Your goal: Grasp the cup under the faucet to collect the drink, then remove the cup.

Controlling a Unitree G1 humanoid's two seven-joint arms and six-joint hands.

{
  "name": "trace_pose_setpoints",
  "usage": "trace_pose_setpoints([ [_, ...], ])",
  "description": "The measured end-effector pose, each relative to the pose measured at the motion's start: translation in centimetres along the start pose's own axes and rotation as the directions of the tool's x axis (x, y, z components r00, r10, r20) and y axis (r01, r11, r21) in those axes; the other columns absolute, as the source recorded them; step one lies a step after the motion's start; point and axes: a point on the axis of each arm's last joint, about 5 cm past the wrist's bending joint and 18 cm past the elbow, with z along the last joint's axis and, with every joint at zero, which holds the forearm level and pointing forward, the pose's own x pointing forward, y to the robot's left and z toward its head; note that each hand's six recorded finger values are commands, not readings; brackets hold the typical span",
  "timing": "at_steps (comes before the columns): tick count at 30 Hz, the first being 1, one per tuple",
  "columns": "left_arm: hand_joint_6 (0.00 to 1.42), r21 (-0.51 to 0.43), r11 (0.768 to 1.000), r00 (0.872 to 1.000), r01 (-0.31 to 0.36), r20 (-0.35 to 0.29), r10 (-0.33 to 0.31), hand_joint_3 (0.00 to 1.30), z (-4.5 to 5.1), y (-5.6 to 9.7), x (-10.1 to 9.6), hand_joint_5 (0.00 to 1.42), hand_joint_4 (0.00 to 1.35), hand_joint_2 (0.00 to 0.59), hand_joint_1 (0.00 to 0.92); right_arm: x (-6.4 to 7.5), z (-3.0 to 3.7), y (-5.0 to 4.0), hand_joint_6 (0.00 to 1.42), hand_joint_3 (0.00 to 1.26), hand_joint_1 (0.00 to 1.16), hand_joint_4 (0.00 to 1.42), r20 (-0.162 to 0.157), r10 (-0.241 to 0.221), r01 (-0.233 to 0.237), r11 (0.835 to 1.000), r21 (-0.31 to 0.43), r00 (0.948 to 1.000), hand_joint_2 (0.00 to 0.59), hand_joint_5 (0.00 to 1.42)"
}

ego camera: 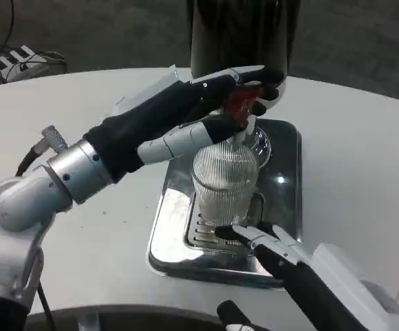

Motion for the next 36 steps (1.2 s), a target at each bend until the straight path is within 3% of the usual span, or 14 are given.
trace_pose_setpoints([
  [13,0.19,0.108,0.994,1.0,-0.021,0.009,0.02,0.19,0.04,-0.4,-0.1,0.28,0.21,0.044,0.0,0.1,-0.18,0.15,0.02,0.16,0.6,0.09,-0.009,0.007,-0.007,1.0,0.005,0.9999,0.472,0.0],
  [22,0.17,0.122,0.992,0.999,-0.04,0.026,0.037,0.19,-0.21,-1.1,-0.1,0.27,0.2,0.048,0.0,0.3,-0.2,0.13,0.02,0.16,0.6,0.09,-0.005,0.004,-0.004,1.0,0.003,1.0,0.472,0.0],
  [36,0.16,0.216,0.976,0.999,-0.025,0.039,0.017,0.19,-0.05,-1.5,0.0,0.26,0.19,0.048,0.0,0.5,-0.24,0.02,0.02,0.16,0.59,0.09,-0.004,-0.002,0.002,1.0,0.001,1.0,0.477,0.0],
])
